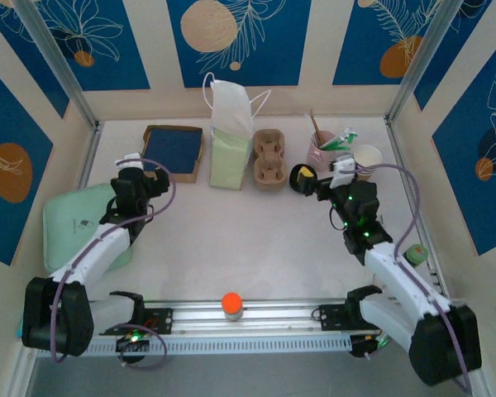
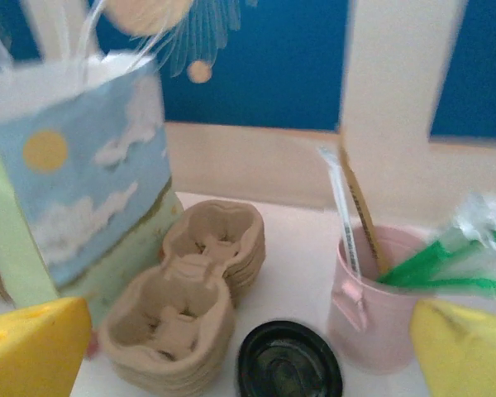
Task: Pack the takeout coffee
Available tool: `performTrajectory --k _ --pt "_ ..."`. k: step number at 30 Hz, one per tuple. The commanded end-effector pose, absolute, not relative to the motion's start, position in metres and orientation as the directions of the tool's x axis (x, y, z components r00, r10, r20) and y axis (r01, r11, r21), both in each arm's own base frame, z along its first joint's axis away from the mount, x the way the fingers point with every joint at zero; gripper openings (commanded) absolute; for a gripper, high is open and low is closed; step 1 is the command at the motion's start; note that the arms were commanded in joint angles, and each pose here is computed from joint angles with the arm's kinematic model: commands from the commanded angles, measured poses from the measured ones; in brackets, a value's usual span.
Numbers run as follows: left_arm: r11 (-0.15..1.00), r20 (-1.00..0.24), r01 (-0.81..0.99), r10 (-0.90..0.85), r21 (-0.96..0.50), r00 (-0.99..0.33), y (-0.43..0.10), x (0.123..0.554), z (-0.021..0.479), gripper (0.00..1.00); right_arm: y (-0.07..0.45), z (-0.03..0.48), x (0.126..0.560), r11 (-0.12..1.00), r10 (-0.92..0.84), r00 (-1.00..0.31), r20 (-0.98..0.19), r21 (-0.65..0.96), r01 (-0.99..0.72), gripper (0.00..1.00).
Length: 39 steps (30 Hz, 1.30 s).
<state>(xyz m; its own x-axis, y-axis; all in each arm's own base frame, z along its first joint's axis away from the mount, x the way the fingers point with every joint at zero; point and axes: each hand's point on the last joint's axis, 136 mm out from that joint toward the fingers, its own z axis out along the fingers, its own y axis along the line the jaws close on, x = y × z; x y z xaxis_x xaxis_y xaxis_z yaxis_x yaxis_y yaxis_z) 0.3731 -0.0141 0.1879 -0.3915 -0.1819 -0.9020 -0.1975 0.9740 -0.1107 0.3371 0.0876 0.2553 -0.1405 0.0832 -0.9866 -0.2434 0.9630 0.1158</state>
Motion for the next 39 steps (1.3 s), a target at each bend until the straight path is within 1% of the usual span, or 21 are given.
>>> performTrajectory --k 1,2,4,5,8,10,12,15,19,20,21,22,23,24,27,28,33,36,37,39 --pt "0.946 -0.771 -0.101 -0.310 -0.308 -0.556 -0.051 0.351 0.160 1.00 0.036 0.197 0.309 0.864 0.495 -0.384 -0.779 0.487 0.127 0.99" --pt "0.932 -0.751 -0.036 -0.313 -0.361 -0.581 -0.066 0.347 0.160 1.00 0.041 0.198 0.304 0.858 0.484 -0.413 -0.772 0.511 0.049 0.99" --pt "0.900 -0.722 0.018 -0.337 -0.435 -0.605 -0.082 0.341 0.162 1.00 0.031 0.195 0.293 0.820 0.547 -0.420 -0.724 0.565 0.095 0.99" --pt "0.889 -0.714 0.037 -0.342 -0.457 -0.610 -0.087 0.338 0.165 1.00 0.030 0.200 0.288 0.817 0.549 -0.418 -0.724 0.570 0.087 0.99" --pt "0.883 -0.718 0.057 -0.339 -0.465 -0.608 -0.092 0.324 0.172 1.00 0.025 0.215 0.273 0.815 0.560 -0.388 -0.732 0.571 0.097 0.99" --pt "0.880 -0.725 0.077 -0.333 -0.468 -0.602 -0.095 0.316 0.179 1.00 0.023 0.226 0.268 0.793 0.593 -0.354 -0.723 0.600 0.103 0.99" --pt "0.878 -0.726 0.095 -0.323 -0.470 -0.607 -0.098 0.305 0.183 1.00 0.034 0.238 0.266 0.788 0.578 -0.418 -0.701 0.613 0.059 0.99" --pt "0.877 -0.727 0.122 -0.299 -0.465 -0.618 -0.104 0.291 0.185 0.99 0.044 0.244 0.270 0.791 0.549 -0.536 -0.641 0.606 0.086 0.99" --pt "0.884 -0.728 0.156 -0.251 -0.440 -0.638 -0.115 0.273 0.181 0.99 0.041 0.256 0.275 0.823 0.520 -0.555 -0.649 0.555 0.123 0.99" --pt "0.888 -0.732 0.166 -0.234 -0.429 -0.640 -0.118 0.268 0.180 0.99 0.036 0.257 0.276 0.830 0.521 -0.557 -0.647 0.536 0.154 0.97" --pt "0.894 -0.736 0.173 -0.216 -0.413 -0.642 -0.120 0.264 0.178 0.99 0.032 0.258 0.277 0.837 0.519 -0.563 -0.643 0.516 0.181 0.91" --pt "0.898 -0.739 0.179 -0.202 -0.401 -0.643 -0.122 0.260 0.177 0.99 0.028 0.259 0.277 0.841 0.518 -0.567 -0.640 0.500 0.205 0.88" --pt "0.900 -0.743 0.192 -0.187 -0.392 -0.643 -0.125 0.256 0.178 0.99 0.024 0.259 0.278 0.845 0.519 -0.571 -0.636 0.483 0.229 0.87" --pt "0.898 -0.747 0.206 -0.175 -0.388 -0.641 -0.129 0.252 0.178 0.99 0.020 0.260 0.279 0.849 0.517 -0.576 -0.634 0.468 0.246 0.87" --pt "0.889 -0.751 0.238 -0.158 -0.391 -0.642 -0.137 0.242 0.177 0.99 0.010 0.260 0.282 0.851 0.520 -0.597 -0.611 0.434 0.297 0.98" --pt "0.886 -0.753 0.246 -0.157 -0.393 -0.639 -0.139 0.240 0.177 0.99 0.009 0.260 0.284 0.849 0.522 -0.608 -0.598 0.431 0.305 0.99" --pt "0.883 -0.742 0.254 -0.144 -0.395 -0.655 -0.145 0.232 0.163 0.99 0.004 0.249 0.303 0.820 0.556 -0.678 -0.480 0.448 0.356 0.99" --pt "0.877 -0.735 0.262 -0.139 -0.403 -0.664 -0.149 0.228 0.161 0.98 0.002 0.247 0.312 0.746 0.653 -0.639 -0.407 0.492 0.449 0.99" --pt "0.875 -0.735 0.264 -0.141 -0.407 -0.663 -0.150 0.228 0.161 0.98 0.006 0.249 0.314 0.735 0.658 -0.644 -0.390 0.516 0.439 0.99" --pt "0.869 -0.736 0.271 -0.144 -0.415 -0.662 -0.153 0.227 0.162 0.98 0.016 0.256 0.319 0.763 0.610 -0.673 -0.419 0.539 0.356 0.99"
